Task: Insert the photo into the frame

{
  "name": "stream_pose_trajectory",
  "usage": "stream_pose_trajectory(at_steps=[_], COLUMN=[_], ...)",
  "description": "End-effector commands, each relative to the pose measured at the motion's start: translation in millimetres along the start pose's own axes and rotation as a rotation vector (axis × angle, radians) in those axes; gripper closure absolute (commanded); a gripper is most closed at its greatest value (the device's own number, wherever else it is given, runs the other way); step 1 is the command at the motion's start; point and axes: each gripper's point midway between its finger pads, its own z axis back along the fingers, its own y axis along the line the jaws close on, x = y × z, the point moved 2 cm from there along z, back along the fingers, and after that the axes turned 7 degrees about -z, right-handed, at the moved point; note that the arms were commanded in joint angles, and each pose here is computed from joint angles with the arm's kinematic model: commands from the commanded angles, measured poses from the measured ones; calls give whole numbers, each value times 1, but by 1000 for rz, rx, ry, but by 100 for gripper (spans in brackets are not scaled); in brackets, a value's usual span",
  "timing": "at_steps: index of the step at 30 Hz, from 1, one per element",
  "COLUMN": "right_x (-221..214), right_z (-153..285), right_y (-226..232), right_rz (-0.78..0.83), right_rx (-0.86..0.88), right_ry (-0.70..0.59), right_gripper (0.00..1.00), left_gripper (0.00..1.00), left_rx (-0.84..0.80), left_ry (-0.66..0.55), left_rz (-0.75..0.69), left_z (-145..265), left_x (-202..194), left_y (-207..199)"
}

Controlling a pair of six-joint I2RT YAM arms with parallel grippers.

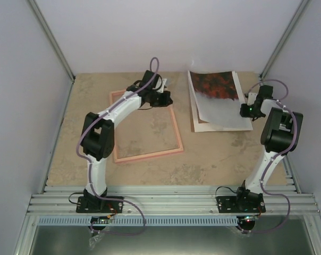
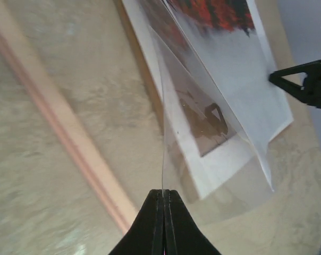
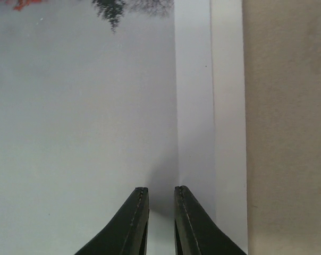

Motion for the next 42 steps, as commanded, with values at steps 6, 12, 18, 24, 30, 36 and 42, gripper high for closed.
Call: stream_pose_trajectory(at_steps=[6, 12, 18, 24, 30, 36, 42], right_x=[-31, 1, 18, 9, 33, 29, -12], right_z=[-3, 22, 43, 38, 80, 99, 68], right_y=[-40, -16, -5, -3, 69, 155, 234], right_rz=[-20, 35, 117, 120, 138, 52, -10], right_rx=[-125, 2, 32, 67, 400, 666, 823], right_ry=[159, 83, 21, 67, -57, -68, 126], right_gripper=[82, 69, 52, 44, 16, 14, 15], left_gripper=[100, 100, 100, 100, 100, 100, 100], left_rx=[277, 308, 350, 360, 254, 208, 149], left_ry=[-20, 102, 155, 156, 164, 155, 154], left_rz=[-230, -158, -64, -28, 54, 159, 303], left_z=[86, 125, 143, 145, 144, 147, 149], left_x=[21, -17, -56, -66, -81, -103, -121], left_y=[45, 110, 163, 180, 160, 153, 163])
